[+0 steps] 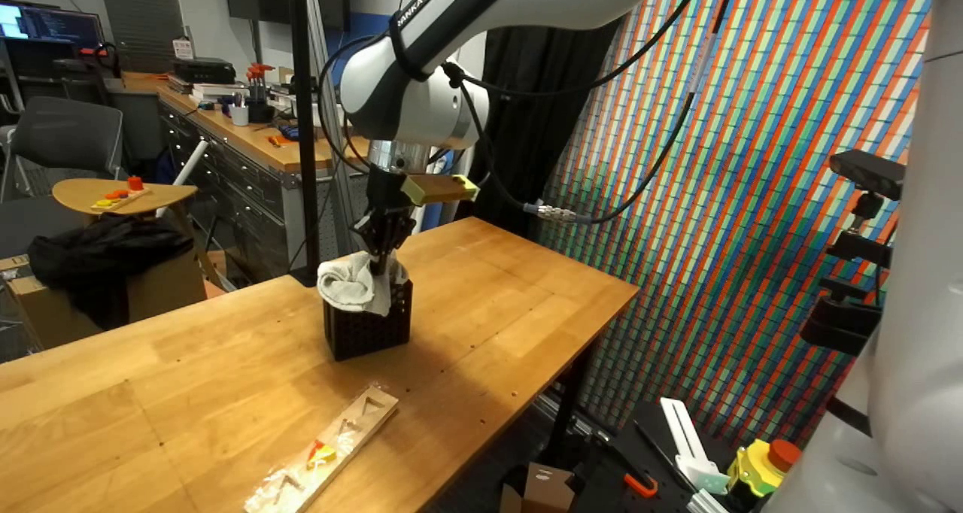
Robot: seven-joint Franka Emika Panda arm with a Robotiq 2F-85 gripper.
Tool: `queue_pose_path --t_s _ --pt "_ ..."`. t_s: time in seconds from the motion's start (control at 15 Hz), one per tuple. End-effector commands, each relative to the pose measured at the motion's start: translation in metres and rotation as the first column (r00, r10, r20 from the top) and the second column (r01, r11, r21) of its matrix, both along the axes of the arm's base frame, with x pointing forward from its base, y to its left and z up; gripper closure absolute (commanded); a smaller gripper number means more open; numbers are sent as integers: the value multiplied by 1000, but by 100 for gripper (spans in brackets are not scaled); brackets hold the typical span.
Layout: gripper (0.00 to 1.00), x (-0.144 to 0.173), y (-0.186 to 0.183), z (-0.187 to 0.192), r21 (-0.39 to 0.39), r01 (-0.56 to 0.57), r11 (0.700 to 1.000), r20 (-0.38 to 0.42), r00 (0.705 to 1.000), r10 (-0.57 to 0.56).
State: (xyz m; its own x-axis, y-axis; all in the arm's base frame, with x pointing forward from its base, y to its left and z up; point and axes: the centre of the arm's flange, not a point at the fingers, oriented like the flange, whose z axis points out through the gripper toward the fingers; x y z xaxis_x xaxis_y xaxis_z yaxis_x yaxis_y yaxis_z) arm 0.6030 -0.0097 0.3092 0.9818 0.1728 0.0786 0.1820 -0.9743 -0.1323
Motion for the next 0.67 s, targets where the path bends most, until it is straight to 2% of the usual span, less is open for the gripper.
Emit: queue_pose_path --t_s 0.0,0.6 --pt "100 4 -7 2 54 7 999 21 1000 -8" --pt "100 17 -10 0 80 -18 997 37 999 15"
